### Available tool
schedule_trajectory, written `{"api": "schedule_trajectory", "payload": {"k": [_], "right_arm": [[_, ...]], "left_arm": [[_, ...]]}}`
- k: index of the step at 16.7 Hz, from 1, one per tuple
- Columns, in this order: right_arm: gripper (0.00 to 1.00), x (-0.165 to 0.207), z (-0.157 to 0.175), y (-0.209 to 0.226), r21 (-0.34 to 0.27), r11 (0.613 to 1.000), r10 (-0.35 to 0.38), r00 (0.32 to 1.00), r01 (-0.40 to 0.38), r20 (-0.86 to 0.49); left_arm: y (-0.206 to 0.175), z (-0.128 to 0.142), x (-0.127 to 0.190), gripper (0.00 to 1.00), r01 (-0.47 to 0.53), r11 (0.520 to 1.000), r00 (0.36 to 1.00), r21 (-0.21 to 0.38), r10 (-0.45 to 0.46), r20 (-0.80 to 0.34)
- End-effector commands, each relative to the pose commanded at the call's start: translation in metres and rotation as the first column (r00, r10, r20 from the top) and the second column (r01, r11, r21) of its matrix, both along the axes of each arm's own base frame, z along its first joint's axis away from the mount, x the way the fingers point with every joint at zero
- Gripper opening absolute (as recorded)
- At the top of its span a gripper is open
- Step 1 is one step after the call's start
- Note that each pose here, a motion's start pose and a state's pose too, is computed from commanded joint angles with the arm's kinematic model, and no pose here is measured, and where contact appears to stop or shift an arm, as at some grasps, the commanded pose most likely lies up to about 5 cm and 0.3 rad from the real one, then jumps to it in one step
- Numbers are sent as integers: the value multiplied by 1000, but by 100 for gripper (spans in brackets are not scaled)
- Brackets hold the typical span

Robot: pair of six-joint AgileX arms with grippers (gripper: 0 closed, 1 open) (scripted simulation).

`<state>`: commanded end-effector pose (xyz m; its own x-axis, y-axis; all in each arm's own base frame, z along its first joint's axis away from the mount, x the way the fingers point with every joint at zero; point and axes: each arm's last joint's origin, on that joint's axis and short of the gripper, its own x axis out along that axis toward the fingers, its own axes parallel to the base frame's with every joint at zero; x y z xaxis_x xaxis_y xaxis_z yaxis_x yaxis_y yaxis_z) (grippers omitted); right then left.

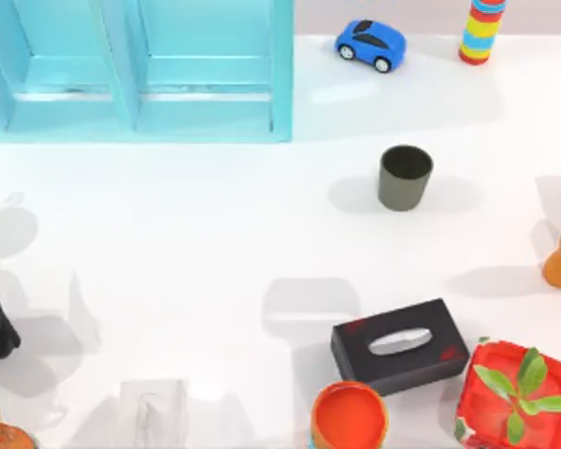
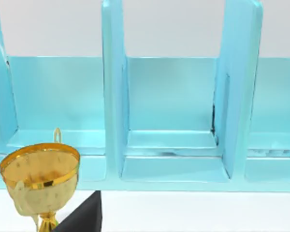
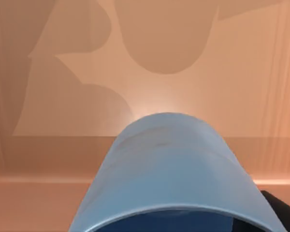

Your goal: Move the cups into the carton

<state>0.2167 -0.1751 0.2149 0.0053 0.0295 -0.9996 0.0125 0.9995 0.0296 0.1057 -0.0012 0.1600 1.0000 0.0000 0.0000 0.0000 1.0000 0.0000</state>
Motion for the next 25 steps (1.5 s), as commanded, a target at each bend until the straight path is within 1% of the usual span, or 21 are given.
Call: {"api": "schedule_trajectory", "payload": {"k": [1, 14, 15, 25], "right_arm": [[0, 0, 0, 0, 0, 1000, 0, 1000, 0, 0], [98, 0, 0, 0, 0, 1000, 0, 1000, 0, 0], [100, 0, 0, 0, 0, 1000, 0, 1000, 0, 0], [100, 1, 3, -1, 2, 1000, -1, 1000, 1, -2]], "left_arm": [[0, 0, 0, 100, 0, 1000, 1000, 0, 0, 0], [0, 0, 0, 100, 0, 1000, 1000, 0, 0, 0], [0, 0, 0, 100, 0, 1000, 1000, 0, 0, 0], [0, 0, 0, 100, 0, 1000, 1000, 0, 0, 0]]}}
